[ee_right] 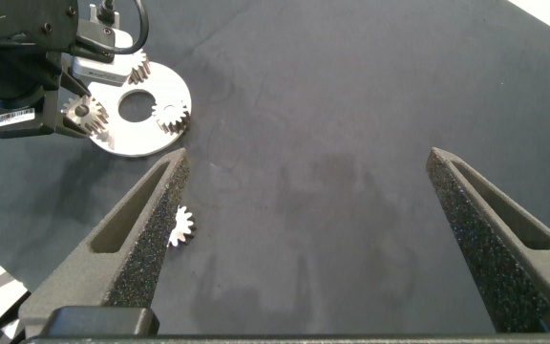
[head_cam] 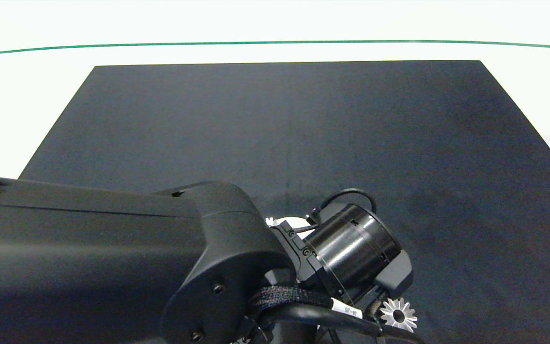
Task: Remove an incorrectly installed larger gear and replace it with the correct smaller gear
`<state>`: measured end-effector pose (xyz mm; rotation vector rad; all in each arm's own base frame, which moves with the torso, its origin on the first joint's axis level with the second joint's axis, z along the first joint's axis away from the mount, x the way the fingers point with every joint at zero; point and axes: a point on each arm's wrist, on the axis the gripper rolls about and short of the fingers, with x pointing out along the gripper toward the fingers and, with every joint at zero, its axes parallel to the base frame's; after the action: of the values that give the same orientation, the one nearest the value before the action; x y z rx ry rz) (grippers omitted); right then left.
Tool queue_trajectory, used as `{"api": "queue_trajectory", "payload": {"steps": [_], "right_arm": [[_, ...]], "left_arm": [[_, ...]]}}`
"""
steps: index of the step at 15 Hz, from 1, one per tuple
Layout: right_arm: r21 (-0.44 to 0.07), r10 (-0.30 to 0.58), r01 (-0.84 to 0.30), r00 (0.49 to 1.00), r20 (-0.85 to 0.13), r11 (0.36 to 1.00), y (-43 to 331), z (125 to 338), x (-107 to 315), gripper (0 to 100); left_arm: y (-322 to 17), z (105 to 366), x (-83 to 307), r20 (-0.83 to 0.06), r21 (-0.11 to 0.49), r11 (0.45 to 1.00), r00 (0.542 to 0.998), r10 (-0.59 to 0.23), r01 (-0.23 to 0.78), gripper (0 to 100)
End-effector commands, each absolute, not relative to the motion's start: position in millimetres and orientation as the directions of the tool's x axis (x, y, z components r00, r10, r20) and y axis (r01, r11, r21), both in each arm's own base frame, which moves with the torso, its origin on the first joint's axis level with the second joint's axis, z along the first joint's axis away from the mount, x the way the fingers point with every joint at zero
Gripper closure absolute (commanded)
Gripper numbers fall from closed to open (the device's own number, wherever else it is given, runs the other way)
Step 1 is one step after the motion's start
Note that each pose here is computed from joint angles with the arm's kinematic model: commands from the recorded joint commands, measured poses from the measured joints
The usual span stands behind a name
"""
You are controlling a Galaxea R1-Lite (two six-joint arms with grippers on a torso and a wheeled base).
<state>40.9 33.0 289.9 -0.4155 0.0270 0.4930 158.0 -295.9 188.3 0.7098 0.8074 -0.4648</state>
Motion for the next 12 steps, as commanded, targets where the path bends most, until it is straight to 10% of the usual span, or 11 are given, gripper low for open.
{"api": "queue_trajectory", "payload": {"steps": [1, 3, 4, 12], "right_arm": [[-0.385, 0.453, -0.465, 0.882, -0.128, 0.797, 33.5, 289.5, 41.3, 0], [-0.384, 0.453, -0.465, 0.882, -0.129, 0.798, 33.8, 289.4, 41.6, 0], [-0.384, 0.452, -0.466, 0.882, -0.131, 0.797, 34.1, 289.3, 41.9, 0], [-0.385, 0.452, -0.466, 0.882, -0.131, 0.797, 33.9, 289.0, 41.7, 0]], "left_arm": [[-297.0, 187.1, 157.6, -0.780, 0.393, 0.679, 0.616, -0.110, 0.620, 84], [-296.9, 187.2, 156.4, -0.779, 0.392, 0.678, 0.616, -0.114, 0.622, 84], [-296.6, 188.3, 155.7, -0.778, 0.391, 0.678, 0.617, -0.117, 0.622, 0], [-287.0, 199.1, 154.4, -0.768, 0.376, 0.699, 0.627, -0.133, 0.608, 0]]}}
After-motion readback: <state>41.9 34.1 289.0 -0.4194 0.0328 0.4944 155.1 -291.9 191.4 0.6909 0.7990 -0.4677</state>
